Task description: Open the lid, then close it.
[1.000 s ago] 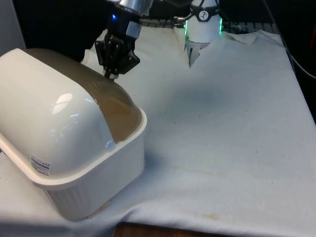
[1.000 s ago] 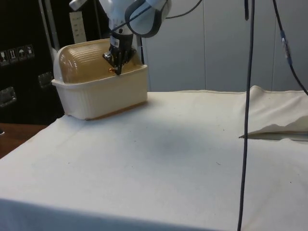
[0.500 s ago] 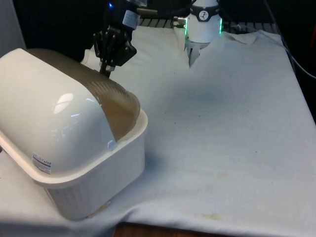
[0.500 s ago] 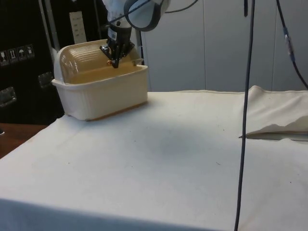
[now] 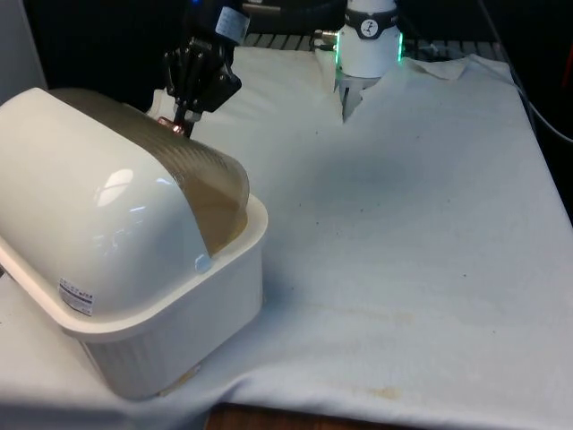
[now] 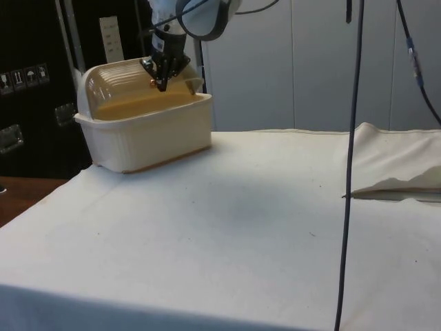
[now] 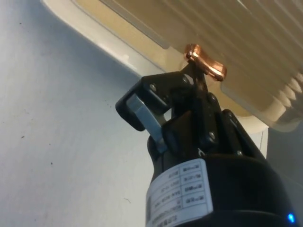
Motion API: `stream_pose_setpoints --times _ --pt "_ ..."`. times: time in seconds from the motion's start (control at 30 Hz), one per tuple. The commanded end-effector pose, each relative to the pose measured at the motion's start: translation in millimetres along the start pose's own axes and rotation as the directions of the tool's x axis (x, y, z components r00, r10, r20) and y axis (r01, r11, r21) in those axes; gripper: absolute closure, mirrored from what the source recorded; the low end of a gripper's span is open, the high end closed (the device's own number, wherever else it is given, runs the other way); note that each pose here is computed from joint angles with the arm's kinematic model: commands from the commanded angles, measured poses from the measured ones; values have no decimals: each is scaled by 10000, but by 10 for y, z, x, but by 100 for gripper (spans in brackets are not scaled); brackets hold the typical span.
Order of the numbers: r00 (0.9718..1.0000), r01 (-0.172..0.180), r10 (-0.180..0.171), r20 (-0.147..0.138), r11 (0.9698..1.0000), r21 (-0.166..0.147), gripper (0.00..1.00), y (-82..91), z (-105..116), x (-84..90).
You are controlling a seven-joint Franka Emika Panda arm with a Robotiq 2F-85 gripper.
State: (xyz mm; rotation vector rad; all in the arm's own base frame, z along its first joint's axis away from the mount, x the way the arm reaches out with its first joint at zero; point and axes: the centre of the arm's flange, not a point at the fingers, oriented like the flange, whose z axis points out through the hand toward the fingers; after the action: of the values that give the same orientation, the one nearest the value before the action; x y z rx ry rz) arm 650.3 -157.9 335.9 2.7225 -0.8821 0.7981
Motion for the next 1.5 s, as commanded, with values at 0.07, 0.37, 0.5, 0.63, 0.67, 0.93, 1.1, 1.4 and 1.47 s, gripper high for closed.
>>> stream_pose_setpoints --times 0.07,0.37,0.5,0.63,0.67,0.93,1.1,1.4,1.47 --pt "10000 -39 39 -32 10000 1 100 1 -8 15" --pt "9982 -428 429 -425 9991 44 100 31 -167 170" --pt "9971 -569 575 -504 9983 126 100 34 -229 211" --pt "9951 -728 740 -648 9971 205 100 37 -294 269" --pt "9965 -641 652 -513 9976 246 100 17 -279 234" --pt "9943 -824 841 -660 9962 279 100 21 -312 310" --pt "9897 -1051 1076 -942 9940 307 100 46 -322 378" --pt "9834 -1382 1440 -1104 9887 590 100 37 -500 429" --pt "9850 -1331 1389 -1025 9892 610 100 18 -496 422"
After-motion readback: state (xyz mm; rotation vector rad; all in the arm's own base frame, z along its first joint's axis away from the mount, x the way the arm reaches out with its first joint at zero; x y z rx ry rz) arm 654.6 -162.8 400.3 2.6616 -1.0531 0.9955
